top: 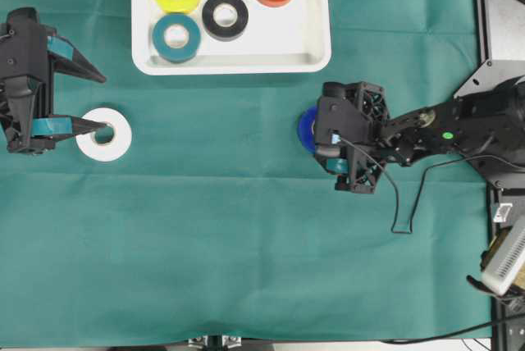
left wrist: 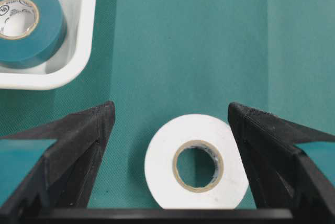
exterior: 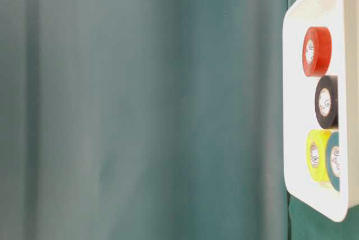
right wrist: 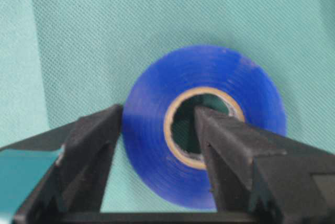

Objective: Put the tape alternately from left to right into the white case.
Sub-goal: 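Grasp the blue roll with the right gripper and lift it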

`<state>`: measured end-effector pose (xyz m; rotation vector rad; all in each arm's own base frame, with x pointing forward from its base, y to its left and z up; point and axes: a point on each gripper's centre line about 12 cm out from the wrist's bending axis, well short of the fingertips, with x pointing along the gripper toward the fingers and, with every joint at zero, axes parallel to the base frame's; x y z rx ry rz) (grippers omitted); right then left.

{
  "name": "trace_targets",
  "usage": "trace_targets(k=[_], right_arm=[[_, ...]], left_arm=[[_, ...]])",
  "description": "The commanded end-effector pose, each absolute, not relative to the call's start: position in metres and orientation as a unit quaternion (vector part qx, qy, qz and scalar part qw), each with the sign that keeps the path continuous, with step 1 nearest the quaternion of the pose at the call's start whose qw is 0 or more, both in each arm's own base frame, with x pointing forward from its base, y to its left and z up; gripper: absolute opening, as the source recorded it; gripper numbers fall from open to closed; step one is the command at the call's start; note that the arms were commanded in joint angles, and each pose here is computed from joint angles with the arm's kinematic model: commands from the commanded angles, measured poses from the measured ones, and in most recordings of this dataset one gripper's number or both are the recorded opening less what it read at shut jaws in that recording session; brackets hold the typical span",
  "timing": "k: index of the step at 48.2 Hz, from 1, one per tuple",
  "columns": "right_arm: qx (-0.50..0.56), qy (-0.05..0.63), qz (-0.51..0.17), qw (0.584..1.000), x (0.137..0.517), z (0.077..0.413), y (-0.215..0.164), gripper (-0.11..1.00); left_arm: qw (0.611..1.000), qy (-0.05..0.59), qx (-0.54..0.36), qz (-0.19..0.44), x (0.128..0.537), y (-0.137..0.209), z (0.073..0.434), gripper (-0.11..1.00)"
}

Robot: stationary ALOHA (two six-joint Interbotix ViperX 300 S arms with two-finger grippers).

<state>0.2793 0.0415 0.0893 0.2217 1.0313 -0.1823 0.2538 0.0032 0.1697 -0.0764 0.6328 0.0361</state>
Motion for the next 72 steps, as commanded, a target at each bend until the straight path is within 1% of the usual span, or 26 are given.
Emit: trace_targets(k=[1,5,8,14,16,30,45,52,62,72], right_arm=[[0.106,0.485,-0.086,0.864,0.286,0.094,0.042,0.71],[0.107,0.482,-0.087,0.865,0.287,0.095,0.043,0.68],[0.107,0.481,-0.086,0.866,0.288,0.096,0.043,0.61],[0.108,0.476,-0.085,0.868,0.29,0.099,0.043,0.32],[0.109,0.473,-0.083,0.87,0.291,0.101,0.044,0.27],[0.119,0.442,-0.075,0.886,0.294,0.123,0.044,0.27],[0.136,0.371,-0.057,0.917,0.299,0.172,0.046,0.27],[0.134,0.355,-0.055,0.923,0.298,0.184,0.044,0.27],[0.107,0.364,-0.085,0.922,0.299,0.184,0.035,0.27],[0.083,0.364,-0.144,0.916,0.303,0.191,0.011,0.27]], left_arm=[[0.953,0.302,-0.038,0.018,0.256,0.003,0.174,0.79],[0.953,0.302,-0.038,0.018,0.256,0.003,0.174,0.79],[0.953,0.301,-0.038,0.018,0.257,0.003,0.175,0.79],[0.953,0.301,-0.038,0.018,0.257,0.003,0.175,0.79],[0.953,0.302,-0.038,0.018,0.256,0.003,0.174,0.79],[0.953,0.301,-0.038,0.018,0.257,0.003,0.175,0.79],[0.953,0.302,-0.038,0.018,0.257,0.003,0.175,0.79],[0.953,0.302,-0.038,0.018,0.257,0.003,0.175,0.79],[0.953,0.301,-0.038,0.018,0.257,0.003,0.175,0.79],[0.952,0.302,-0.04,0.018,0.257,0.003,0.175,0.79]])
